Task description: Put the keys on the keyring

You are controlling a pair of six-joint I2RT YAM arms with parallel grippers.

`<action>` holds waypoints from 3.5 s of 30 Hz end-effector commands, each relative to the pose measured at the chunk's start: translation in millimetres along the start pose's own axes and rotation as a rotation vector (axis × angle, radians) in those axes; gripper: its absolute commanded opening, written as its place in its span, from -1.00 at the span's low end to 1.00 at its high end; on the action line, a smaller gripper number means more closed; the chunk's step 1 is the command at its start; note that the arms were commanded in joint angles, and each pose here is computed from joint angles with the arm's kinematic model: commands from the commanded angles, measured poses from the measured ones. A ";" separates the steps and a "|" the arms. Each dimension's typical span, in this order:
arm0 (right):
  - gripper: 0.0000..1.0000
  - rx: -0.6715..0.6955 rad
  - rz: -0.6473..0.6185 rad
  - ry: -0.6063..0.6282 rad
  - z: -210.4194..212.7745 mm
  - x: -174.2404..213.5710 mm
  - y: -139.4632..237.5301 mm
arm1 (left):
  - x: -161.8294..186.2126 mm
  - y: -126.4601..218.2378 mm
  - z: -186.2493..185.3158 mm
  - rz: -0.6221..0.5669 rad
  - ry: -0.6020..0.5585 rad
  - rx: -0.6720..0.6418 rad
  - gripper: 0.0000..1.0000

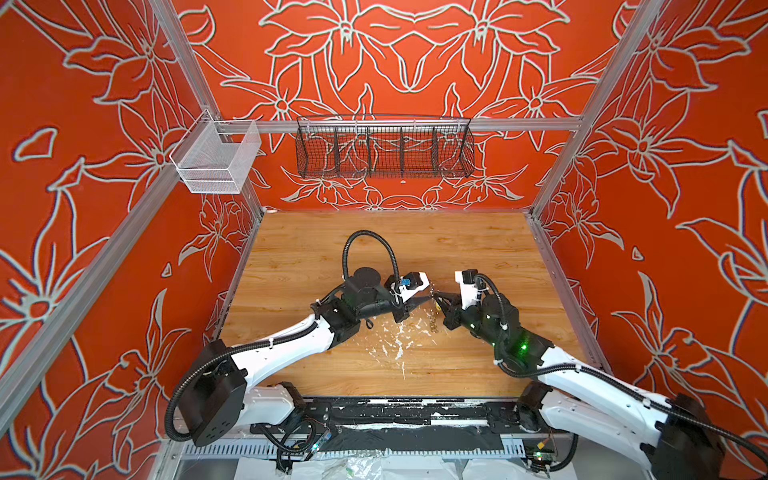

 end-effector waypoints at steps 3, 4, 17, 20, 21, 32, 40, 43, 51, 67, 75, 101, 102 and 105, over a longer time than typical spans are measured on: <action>-1.00 0.012 -0.037 0.011 0.0 -8.5 3.3 | 8.7 -8.6 1.2 0.059 -0.004 0.023 -0.37; -1.00 0.011 -0.039 0.011 0.0 -8.6 3.6 | 9.2 -9.6 1.7 0.065 -0.002 0.022 -0.37; -1.00 0.006 -0.044 0.013 0.6 -8.9 6.1 | 12.7 -17.9 5.3 0.096 0.006 0.022 -0.70; -1.00 0.002 -0.046 0.012 1.0 -9.4 5.7 | 12.2 -17.9 5.5 0.094 0.004 0.021 -0.81; -1.00 0.000 -0.044 0.013 1.3 -8.8 5.3 | 12.5 -17.9 5.5 0.096 0.005 0.021 -0.86; -1.00 0.000 -0.047 0.008 1.3 -8.5 5.5 | 12.8 -16.7 5.4 0.094 0.001 0.015 -1.00; -1.00 0.006 -0.051 0.001 0.6 -7.7 6.1 | 12.7 -11.6 4.5 0.059 -0.011 0.001 -1.00; -1.00 0.010 -0.052 -0.004 -0.1 -6.7 6.0 | 13.0 -9.4 3.4 0.040 -0.016 -0.001 -1.00; -1.00 0.002 -0.058 -0.001 0.8 -7.7 6.1 | 9.9 -13.4 5.8 0.076 0.011 -0.002 -0.63; -1.00 -0.027 -0.058 0.010 4.5 -9.7 3.6 | 13.7 -22.6 10.7 0.113 0.027 -0.011 -0.44; -1.00 -0.051 -0.055 0.009 8.0 -8.9 1.8 | 13.9 -23.1 11.0 0.114 0.030 -0.011 -0.50; -1.00 0.015 -0.036 -0.062 0.4 4.5 -3.1 | 7.9 6.9 0.5 -0.038 -0.023 -0.044 -1.00; -1.00 0.016 -0.030 -0.067 0.4 5.1 -4.6 | 8.0 8.5 -0.3 -0.049 -0.026 -0.043 -1.00; -1.00 0.021 -0.015 -0.087 -0.1 7.9 -10.3 | 7.5 14.2 -2.9 -0.104 -0.038 -0.045 -1.00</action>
Point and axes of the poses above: each gripper's point midway between its finger pads, its own y axis back along the fingers, its own z axis along the line the jaws close on, x = y × z, the point moved 7 cm from there along y, back along the fingers, and after that the axes turned 14 degrees about y, right-handed, at the moved point
